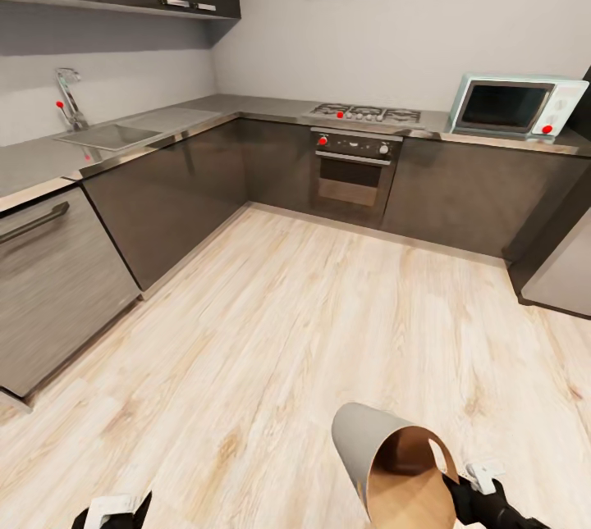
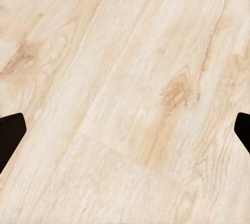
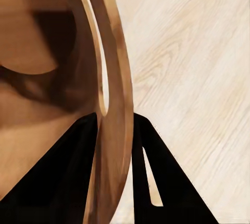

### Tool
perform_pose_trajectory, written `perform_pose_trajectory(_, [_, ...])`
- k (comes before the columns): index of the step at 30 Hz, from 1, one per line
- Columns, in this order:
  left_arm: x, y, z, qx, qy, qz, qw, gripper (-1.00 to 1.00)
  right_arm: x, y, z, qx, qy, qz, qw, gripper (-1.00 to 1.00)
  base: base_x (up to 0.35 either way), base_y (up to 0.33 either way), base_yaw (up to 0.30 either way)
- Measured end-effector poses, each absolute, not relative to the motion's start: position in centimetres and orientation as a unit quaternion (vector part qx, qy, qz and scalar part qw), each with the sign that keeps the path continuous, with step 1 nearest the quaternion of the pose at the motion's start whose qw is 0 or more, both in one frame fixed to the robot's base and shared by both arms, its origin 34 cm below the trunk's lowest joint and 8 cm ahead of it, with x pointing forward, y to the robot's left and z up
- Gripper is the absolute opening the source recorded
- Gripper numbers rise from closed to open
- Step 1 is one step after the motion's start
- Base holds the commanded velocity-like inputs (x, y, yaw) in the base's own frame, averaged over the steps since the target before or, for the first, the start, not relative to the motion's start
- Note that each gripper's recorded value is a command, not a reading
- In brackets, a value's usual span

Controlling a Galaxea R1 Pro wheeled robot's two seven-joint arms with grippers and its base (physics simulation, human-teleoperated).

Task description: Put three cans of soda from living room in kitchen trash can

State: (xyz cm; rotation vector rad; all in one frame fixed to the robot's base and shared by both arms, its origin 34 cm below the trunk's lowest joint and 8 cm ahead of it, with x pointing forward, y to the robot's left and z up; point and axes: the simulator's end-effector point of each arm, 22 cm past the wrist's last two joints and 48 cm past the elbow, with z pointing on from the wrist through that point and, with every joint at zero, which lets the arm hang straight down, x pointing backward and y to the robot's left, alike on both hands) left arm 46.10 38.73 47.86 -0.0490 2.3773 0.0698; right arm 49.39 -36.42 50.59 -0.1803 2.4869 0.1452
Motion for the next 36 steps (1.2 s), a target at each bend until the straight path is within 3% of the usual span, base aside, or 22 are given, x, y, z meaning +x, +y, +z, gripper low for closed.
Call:
perform_pose_trajectory(8, [45.9,38.8,48.2,-0.016,0.922,0.028,0.385,1.00,45.0,-36.4,49.6,-0.071,0.946,0.056,0.311,-1.00,0.000,0.000,0.000])
perform_pose_trajectory(12, [45.7,38.8,48.3,-0.014,0.920,0.030,0.391,1.00,44.8,-36.4,50.4,-0.079,0.928,0.051,0.361,-1.00,0.000,0.000,0.000])
perform_pose_trajectory(17, [44.1,39.0,47.4,-0.018,0.925,0.033,0.377,1.00,42.4,-36.6,49.5,-0.074,0.924,0.048,0.372,-1.00,0.000,0.000,0.000])
perform_pose_trajectory(36, [44.4,38.7,47.9,-0.015,0.923,0.026,0.384,1.00,42.7,-38.5,50.4,-0.048,0.919,0.030,0.391,-1.00,0.015,0.000,0.000])
